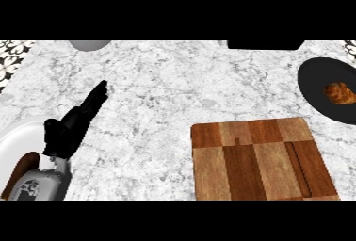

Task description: Pick the croissant from the cutting board and place it in the pan

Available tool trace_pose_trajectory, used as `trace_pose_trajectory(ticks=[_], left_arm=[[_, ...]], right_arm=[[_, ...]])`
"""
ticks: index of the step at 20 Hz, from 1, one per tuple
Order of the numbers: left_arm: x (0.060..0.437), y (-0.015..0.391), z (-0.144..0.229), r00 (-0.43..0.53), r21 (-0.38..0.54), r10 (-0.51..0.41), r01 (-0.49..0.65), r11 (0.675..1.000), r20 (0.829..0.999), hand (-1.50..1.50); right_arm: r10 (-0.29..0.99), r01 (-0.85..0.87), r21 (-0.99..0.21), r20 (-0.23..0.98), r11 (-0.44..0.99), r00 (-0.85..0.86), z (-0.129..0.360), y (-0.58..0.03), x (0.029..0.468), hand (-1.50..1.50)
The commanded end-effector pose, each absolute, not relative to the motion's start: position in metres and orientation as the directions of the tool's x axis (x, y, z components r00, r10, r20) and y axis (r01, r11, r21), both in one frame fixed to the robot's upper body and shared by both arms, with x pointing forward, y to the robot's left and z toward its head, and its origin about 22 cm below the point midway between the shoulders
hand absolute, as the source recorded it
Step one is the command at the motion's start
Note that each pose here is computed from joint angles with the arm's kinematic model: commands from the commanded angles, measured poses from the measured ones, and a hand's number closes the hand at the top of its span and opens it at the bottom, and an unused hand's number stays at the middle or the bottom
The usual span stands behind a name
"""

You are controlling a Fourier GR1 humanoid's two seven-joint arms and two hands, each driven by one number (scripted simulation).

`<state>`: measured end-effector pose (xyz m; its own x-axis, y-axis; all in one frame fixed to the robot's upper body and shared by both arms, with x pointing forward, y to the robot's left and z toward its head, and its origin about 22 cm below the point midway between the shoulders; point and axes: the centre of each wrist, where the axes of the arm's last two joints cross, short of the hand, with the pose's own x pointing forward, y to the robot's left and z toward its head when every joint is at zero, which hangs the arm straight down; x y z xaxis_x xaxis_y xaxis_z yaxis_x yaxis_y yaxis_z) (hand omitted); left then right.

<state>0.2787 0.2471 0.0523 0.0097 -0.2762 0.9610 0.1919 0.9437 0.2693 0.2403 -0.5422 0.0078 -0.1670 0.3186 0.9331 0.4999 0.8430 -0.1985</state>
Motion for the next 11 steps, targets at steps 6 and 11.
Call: trace_pose_trajectory(ticks=[6,11], left_arm=[[0.28,0.244,0.046,0.018,0.281,-0.29,0.193,0.94,0.957,0.0],[0.276,0.23,0.053,0.016,0.277,-0.284,0.177,0.945,0.959,0.0]], right_arm=[[0.304,0.462,-0.188,0.933,0.867,-0.192,-0.032,-0.536,0.204,-1.5],[0.34,0.511,-0.209,0.924,0.834,-0.176,-0.046,-0.524,0.204,-1.5]])
